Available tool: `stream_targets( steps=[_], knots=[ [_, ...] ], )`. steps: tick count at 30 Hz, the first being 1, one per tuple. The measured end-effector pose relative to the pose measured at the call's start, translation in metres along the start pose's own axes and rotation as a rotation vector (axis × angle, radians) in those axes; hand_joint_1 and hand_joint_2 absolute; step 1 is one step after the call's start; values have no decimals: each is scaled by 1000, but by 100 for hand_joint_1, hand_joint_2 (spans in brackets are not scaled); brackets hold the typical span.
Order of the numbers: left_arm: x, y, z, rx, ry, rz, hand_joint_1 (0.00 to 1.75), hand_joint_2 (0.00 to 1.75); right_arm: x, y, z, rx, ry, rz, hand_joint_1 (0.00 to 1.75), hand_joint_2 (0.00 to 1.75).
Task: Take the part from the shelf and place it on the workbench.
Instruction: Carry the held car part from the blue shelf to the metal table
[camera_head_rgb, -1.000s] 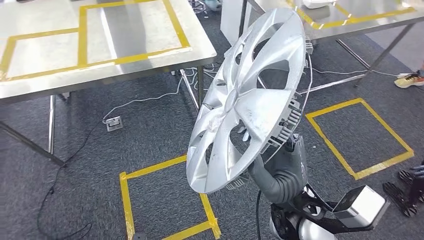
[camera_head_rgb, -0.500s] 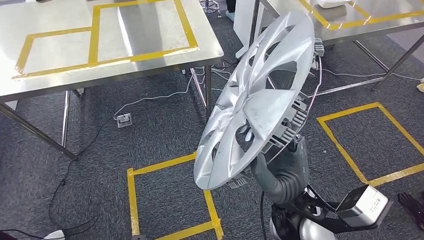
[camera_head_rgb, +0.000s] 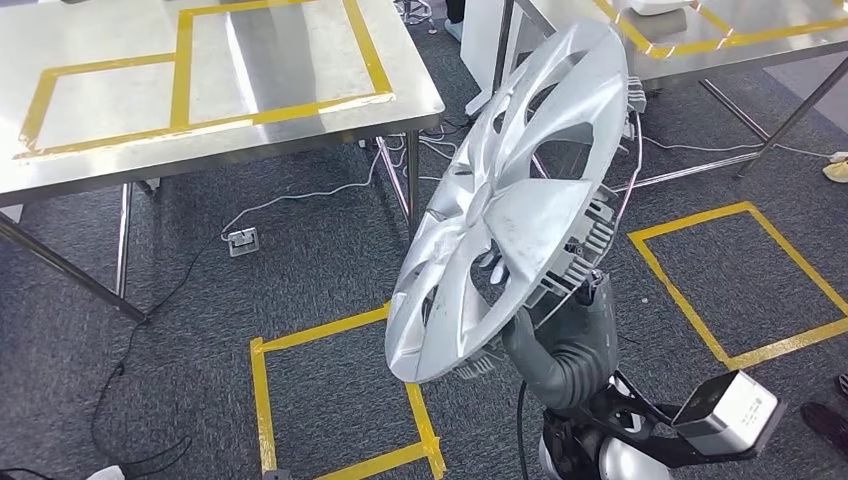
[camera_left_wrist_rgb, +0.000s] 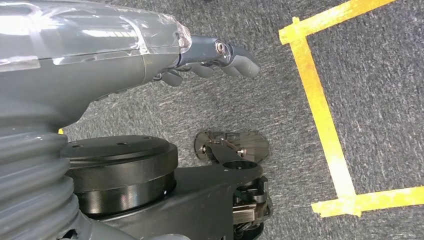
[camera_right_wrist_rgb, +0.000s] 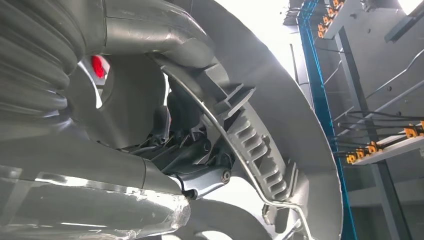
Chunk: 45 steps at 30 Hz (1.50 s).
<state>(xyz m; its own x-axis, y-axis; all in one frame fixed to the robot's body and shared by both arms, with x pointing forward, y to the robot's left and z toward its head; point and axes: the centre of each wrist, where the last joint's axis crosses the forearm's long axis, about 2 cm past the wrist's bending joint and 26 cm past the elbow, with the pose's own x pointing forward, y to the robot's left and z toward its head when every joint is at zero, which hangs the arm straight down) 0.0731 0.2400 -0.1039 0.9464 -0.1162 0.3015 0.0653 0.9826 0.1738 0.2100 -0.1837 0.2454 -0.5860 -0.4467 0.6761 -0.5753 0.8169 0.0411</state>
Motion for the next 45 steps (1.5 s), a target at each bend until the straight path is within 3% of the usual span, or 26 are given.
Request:
stream_targets(
  steps=[45],
  knots=[
    [-1,-2,1,1,-6,-3,0,175,-1,-2,-2,11,-7,-3,175,175]
  ],
)
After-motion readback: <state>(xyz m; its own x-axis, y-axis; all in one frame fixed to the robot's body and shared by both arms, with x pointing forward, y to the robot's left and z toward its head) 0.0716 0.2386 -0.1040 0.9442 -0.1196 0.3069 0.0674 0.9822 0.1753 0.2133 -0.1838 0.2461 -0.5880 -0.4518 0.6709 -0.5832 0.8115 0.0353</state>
